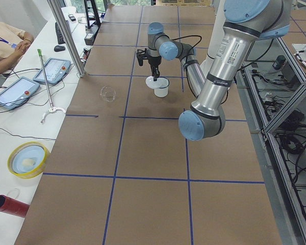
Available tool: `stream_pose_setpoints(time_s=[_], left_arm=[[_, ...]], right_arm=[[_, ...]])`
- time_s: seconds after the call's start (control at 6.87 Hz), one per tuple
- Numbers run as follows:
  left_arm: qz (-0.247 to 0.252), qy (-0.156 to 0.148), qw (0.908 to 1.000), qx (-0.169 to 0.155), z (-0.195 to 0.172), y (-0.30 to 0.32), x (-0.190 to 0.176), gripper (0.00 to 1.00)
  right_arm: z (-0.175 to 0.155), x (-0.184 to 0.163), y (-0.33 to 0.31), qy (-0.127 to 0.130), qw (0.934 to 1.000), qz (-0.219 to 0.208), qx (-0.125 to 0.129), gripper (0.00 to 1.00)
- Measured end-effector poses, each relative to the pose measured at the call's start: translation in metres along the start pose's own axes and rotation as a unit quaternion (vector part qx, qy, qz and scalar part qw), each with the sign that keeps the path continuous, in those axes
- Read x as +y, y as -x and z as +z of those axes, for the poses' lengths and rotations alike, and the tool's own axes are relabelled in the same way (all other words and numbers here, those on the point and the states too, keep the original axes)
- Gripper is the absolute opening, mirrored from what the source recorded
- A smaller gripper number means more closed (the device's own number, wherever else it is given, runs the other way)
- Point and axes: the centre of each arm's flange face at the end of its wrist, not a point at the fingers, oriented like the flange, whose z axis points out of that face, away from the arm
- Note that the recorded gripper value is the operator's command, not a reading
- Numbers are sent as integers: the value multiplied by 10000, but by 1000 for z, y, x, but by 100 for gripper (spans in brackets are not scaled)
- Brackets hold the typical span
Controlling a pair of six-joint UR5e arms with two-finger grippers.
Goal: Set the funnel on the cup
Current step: 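Carry the lid beside the mug and lower it onto the table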
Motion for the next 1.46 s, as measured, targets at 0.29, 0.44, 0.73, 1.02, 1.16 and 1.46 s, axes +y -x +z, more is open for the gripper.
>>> stream_pose_setpoints(time_s=[0.29,0.44,0.73,1.02,1.16,1.46], left_arm=[[-342,333,9989,18,69,12,-26,0],[-495,424,9979,58,84,18,-29,0],[-641,503,9967,-6,100,37,-27,0],[-689,539,9961,-83,111,49,-28,0],[-688,551,9961,-88,113,51,-27,0],[-635,764,9951,-26,117,49,-18,0]], right_arm=[[0,0,0,0,10000,0,0,100],[0,0,0,-2,10000,-2,0,100],[0,0,0,-3,10000,-3,0,100],[0,0,0,0,10000,0,0,100],[0,0,0,0,10000,0,0,100],[0,0,0,-3,10000,-3,0,100]])
